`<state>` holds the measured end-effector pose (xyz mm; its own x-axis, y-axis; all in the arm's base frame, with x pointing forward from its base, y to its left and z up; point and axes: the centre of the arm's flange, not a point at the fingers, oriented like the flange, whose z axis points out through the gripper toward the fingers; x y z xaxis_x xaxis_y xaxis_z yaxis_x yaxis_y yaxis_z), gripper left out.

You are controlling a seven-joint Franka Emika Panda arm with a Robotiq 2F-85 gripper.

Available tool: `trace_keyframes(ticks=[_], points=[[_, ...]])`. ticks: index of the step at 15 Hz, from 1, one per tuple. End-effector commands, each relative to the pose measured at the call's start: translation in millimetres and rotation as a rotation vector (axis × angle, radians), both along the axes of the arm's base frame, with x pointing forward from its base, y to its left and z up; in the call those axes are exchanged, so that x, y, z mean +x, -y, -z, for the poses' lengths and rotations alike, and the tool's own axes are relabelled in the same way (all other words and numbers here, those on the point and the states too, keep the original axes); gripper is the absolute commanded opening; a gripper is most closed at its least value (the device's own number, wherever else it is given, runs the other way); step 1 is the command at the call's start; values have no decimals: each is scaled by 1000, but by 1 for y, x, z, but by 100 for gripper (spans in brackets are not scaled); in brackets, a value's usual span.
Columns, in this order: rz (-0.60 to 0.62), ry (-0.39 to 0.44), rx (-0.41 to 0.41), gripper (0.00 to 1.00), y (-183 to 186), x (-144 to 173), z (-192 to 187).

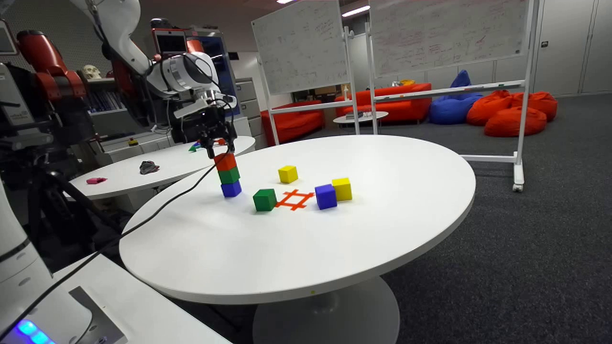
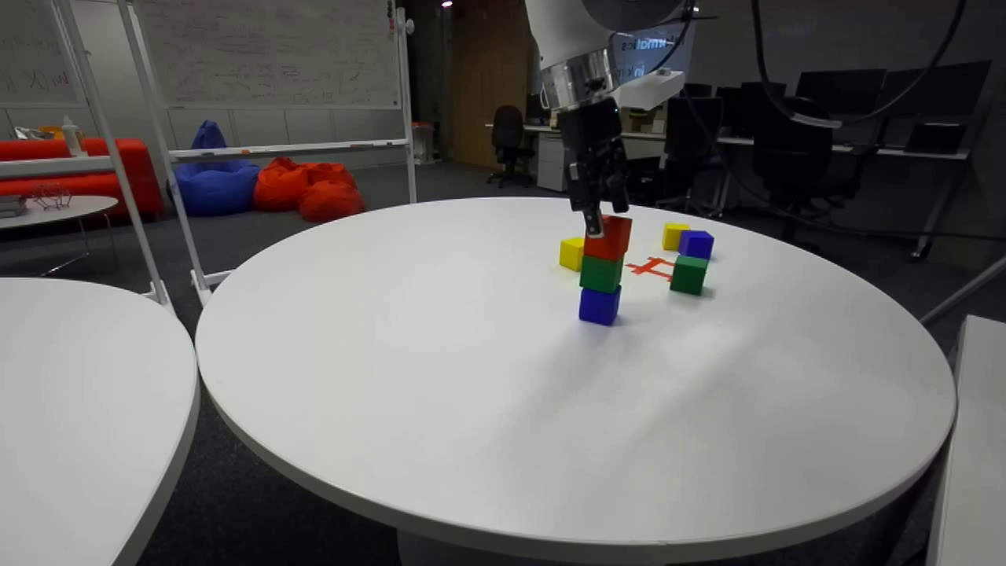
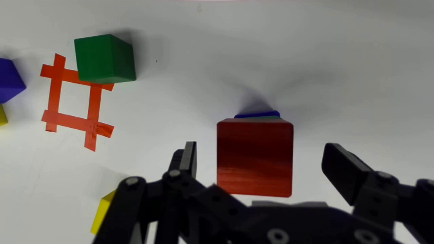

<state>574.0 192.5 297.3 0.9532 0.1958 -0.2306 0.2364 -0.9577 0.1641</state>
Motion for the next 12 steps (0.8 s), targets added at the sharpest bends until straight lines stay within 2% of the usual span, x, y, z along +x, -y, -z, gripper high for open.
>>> trace_keyframes(ticks=[1, 5, 12], points=[[12, -1, 6, 100, 8, -1, -1], [32, 4, 9, 100, 20, 0, -4], [153, 19, 43, 100, 83, 4, -13]])
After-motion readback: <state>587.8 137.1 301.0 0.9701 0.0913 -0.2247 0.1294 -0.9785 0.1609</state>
